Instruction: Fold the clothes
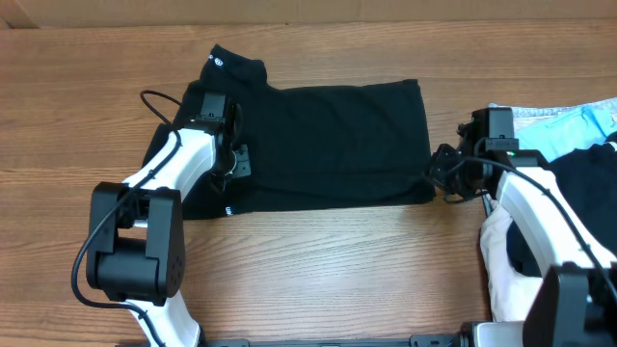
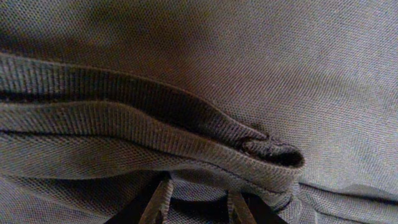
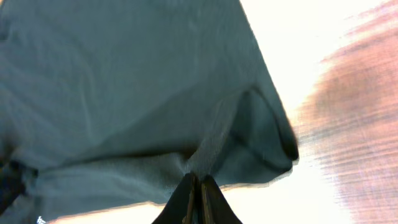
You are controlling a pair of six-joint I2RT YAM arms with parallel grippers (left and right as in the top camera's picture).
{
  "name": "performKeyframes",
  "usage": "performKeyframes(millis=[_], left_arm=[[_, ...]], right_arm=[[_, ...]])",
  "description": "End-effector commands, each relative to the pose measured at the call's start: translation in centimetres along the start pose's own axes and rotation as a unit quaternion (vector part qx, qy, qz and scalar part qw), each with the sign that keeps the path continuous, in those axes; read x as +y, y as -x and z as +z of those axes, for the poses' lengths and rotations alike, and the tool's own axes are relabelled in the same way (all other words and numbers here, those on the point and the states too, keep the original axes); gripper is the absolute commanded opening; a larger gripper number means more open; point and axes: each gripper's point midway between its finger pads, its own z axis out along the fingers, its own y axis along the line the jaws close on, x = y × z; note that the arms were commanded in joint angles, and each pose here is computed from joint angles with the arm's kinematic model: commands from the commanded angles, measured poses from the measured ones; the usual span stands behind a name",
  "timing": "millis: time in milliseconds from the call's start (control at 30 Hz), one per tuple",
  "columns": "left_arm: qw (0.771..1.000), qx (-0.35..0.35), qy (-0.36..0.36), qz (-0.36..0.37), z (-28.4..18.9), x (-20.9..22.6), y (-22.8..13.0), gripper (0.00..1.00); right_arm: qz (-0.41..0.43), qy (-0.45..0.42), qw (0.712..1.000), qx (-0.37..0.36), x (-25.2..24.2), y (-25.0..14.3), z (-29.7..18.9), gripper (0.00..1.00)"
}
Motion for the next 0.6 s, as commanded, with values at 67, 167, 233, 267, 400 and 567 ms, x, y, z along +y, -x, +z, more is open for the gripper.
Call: performKeyframes(millis=[67, 167, 233, 267, 400, 567], left_arm=[[1.0, -0.009, 0.006, -0.001, -0.2, 0.2, 0.7, 0.35], [1.0, -0.008, 0.006, -0.001, -0.2, 0.2, 0.7, 0.35], [1.0, -0.009, 0.006, -0.001, -0.2, 0.2, 0.7, 0.35], [1.0, -0.009, 0.006, -0.001, -0.2, 0.2, 0.7, 0.35], [1.0, -0.011, 0.006, -0.001, -0.2, 0.1, 0.8, 0.35], [1.0, -0.013, 0.005, -0.001, -0.2, 0.1, 0.9, 0.35]], right_arm=[[0.0, -0.005, 0.999, -0.042, 0.2, 2.5, 0.0, 0.04], [-0.031, 0.032, 0.999, -0.025, 1.8, 1.9, -0.8, 0.04], [-0.031, 0.038, 0.999, -0.006, 2.3, 0.8, -1.7, 0.04], [-0.029, 0.035, 0.999, 0.005, 2.3, 0.1, -2.3, 0.04], [-0.019, 0.036, 0.997, 0.068, 2.7, -4.2, -4.6, 0.04], [-0.019, 0.009, 0.994, 0.104, 2.4, -7.9, -6.6, 0.04]])
